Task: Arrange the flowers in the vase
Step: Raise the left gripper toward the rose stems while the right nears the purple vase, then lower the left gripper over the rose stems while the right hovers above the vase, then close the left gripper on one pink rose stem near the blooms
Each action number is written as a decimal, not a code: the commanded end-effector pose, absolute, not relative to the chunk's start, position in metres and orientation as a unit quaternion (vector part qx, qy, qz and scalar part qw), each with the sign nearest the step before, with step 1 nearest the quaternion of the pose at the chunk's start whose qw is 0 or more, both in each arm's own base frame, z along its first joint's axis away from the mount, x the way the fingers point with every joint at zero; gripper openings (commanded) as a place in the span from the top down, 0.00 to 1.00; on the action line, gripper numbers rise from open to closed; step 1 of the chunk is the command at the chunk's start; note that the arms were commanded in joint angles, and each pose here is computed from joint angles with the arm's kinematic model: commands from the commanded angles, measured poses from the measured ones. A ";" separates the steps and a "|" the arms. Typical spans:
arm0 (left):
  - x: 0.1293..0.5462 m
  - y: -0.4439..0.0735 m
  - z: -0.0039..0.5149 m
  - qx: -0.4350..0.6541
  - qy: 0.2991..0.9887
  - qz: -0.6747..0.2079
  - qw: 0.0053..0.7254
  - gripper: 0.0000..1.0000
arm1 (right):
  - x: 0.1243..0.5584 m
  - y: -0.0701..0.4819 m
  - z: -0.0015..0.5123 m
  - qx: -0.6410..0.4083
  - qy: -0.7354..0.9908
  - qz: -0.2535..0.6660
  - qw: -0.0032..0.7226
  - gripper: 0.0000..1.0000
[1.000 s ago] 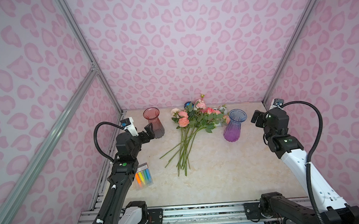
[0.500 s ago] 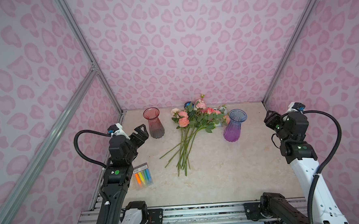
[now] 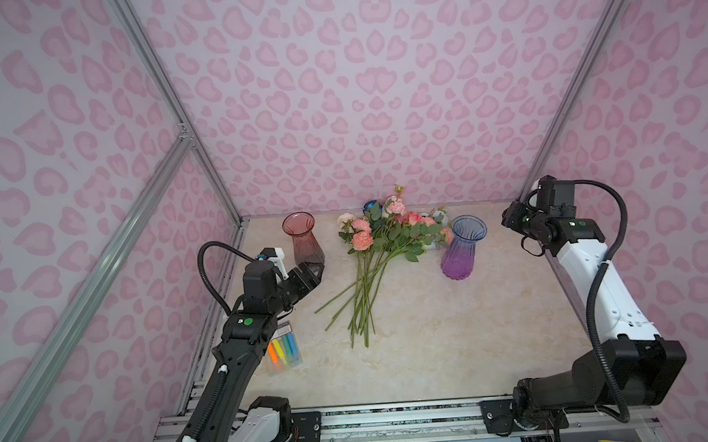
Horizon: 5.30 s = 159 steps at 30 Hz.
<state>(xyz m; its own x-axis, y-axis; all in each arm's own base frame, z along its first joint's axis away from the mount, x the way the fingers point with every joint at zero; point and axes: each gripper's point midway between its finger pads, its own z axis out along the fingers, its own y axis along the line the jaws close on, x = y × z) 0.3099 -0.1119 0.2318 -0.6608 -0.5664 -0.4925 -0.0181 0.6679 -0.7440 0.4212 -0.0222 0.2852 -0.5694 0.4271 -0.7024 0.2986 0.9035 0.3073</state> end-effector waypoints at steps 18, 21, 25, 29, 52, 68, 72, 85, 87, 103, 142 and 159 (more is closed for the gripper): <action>0.299 -0.145 0.196 -0.132 0.867 -0.370 0.307 0.19 | 0.439 0.023 0.218 0.136 0.944 0.091 0.285 0.63; 0.299 -0.146 0.197 -0.130 0.867 -0.371 0.307 0.19 | 0.445 0.023 0.213 0.139 0.945 0.089 0.281 0.67; 0.298 -0.147 0.197 -0.127 0.868 -0.370 0.306 0.19 | 0.450 0.029 0.209 0.140 0.945 0.104 0.275 0.76; 0.298 -0.147 0.199 -0.128 0.867 -0.371 0.307 0.19 | 0.451 0.031 0.205 0.143 0.946 0.110 0.270 0.84; 0.295 -0.146 0.209 -0.126 0.863 -0.374 0.315 0.19 | 0.430 0.053 0.213 0.165 0.925 0.209 0.272 1.00; 0.292 -0.151 0.216 -0.117 0.861 -0.381 0.315 0.21 | 0.390 0.071 0.212 0.153 0.923 0.245 0.253 1.00; 0.292 -0.156 0.213 -0.110 0.866 -0.379 0.307 0.22 | 0.375 0.076 0.219 0.138 0.927 0.238 0.254 1.00; 0.297 -0.188 0.190 -0.063 0.900 -0.321 0.287 0.30 | 0.314 0.121 0.213 0.066 0.947 0.234 0.211 1.00; 0.299 -0.193 0.185 -0.056 0.907 -0.308 0.280 0.31 | 0.309 0.126 0.212 0.056 0.947 0.236 0.209 1.00; 0.301 -0.212 0.176 -0.021 0.927 -0.273 0.257 0.31 | 0.315 0.132 0.210 0.042 0.947 0.239 0.211 0.82; 0.412 -0.204 0.103 0.059 0.968 -0.011 0.244 0.68 | 0.302 0.063 0.294 0.088 0.856 0.168 0.481 0.56; 0.443 -0.224 0.054 0.075 0.970 -0.005 0.229 0.77 | 0.299 0.062 0.266 0.084 0.872 0.154 0.457 0.57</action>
<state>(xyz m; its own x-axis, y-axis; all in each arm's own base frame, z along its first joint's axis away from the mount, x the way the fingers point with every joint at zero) 0.4372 -0.2182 0.0538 -0.8915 0.1427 -0.4299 0.1399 0.9894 0.0383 0.2959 0.0638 0.2643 -0.5870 0.2924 -0.7550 0.0044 0.9337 0.3581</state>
